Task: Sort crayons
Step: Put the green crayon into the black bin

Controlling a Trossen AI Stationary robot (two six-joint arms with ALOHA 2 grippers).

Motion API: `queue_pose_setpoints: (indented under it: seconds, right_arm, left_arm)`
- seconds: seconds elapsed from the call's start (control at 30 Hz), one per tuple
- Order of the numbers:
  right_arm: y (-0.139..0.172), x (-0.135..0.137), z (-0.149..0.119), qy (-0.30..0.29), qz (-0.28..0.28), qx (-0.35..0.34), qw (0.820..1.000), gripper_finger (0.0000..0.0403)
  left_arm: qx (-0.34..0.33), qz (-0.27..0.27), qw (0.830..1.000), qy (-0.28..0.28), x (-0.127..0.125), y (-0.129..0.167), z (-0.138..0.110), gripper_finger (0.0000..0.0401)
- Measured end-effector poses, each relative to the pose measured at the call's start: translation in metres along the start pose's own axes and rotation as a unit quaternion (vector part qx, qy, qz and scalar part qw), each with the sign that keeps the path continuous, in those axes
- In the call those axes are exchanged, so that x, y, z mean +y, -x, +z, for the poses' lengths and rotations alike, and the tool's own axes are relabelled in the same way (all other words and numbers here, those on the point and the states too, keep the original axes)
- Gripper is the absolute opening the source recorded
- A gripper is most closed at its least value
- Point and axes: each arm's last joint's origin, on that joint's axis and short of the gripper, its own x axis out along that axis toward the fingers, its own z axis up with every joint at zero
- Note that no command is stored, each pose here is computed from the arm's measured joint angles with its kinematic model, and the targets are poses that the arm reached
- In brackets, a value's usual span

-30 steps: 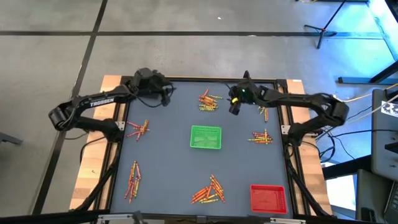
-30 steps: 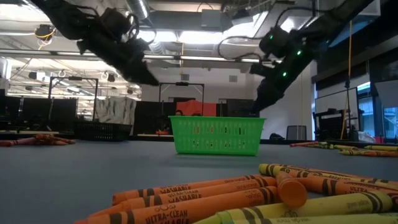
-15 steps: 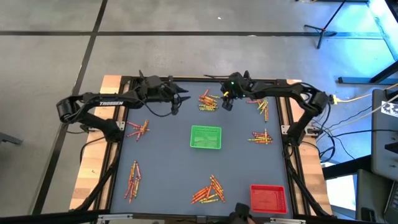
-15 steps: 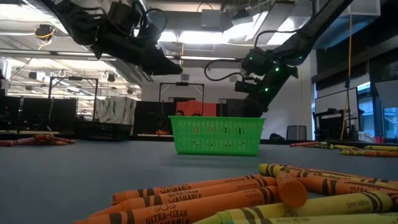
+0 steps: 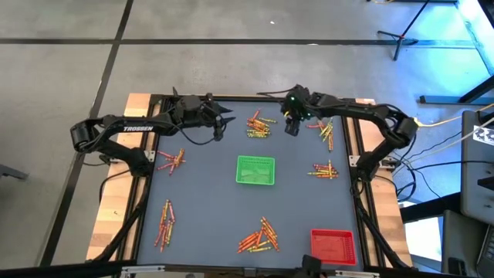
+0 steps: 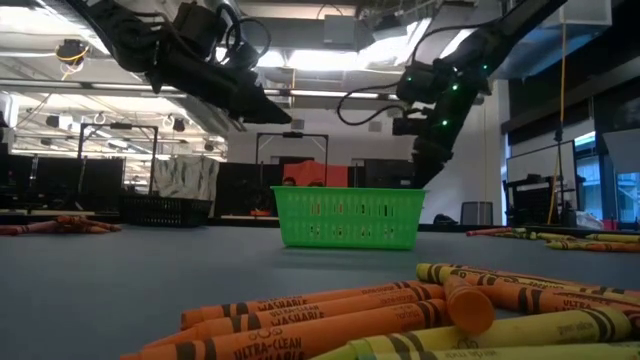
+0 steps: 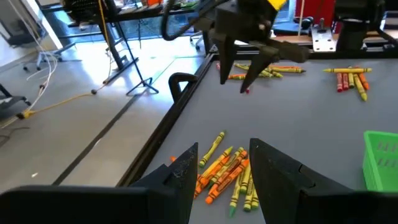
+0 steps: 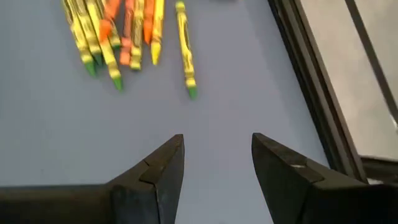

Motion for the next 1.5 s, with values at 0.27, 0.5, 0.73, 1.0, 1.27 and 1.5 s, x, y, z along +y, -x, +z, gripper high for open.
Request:
queue_pose_setpoints:
  seconds: [0.27,0.5,0.73,1.0,1.27,1.5]
  right_arm:
    - [-0.038,-0.003,0.01,0.004,-0.007,-0.056,0.998,0.0186]
    - [-0.066,-0.003,0.008,0.013,0.021,-0.036,0.999,0.0186]
    - [-0.05,-0.005,0.014,0.016,0.039,0.011,0.999,0.0186]
    - [0.001,-0.003,-0.004,-0.017,0.016,0.128,0.991,0.0186]
    - [0.019,0.005,-0.036,-0.02,-0.009,0.273,0.962,0.0186]
    - [0.009,0.017,-0.072,0.109,0.037,0.354,0.928,0.0186]
  left_arm:
    - [0.0,0.0,1.0,-0.002,0.0,0.0,0.0,0.0128]
    - [0.0,-0.002,1.0,-0.003,-0.001,0.0,0.0,0.0128]
    - [0.0,0.001,1.0,-0.003,-0.001,0.0,0.0,0.0127]
    - [0.002,0.001,1.0,-0.003,-0.002,0.0,0.0,0.0127]
    - [0.001,0.002,1.0,-0.003,-0.002,0.0,0.0,0.0127]
    - [0.0,0.001,1.0,-0.003,-0.002,0.0,0.0,0.0127]
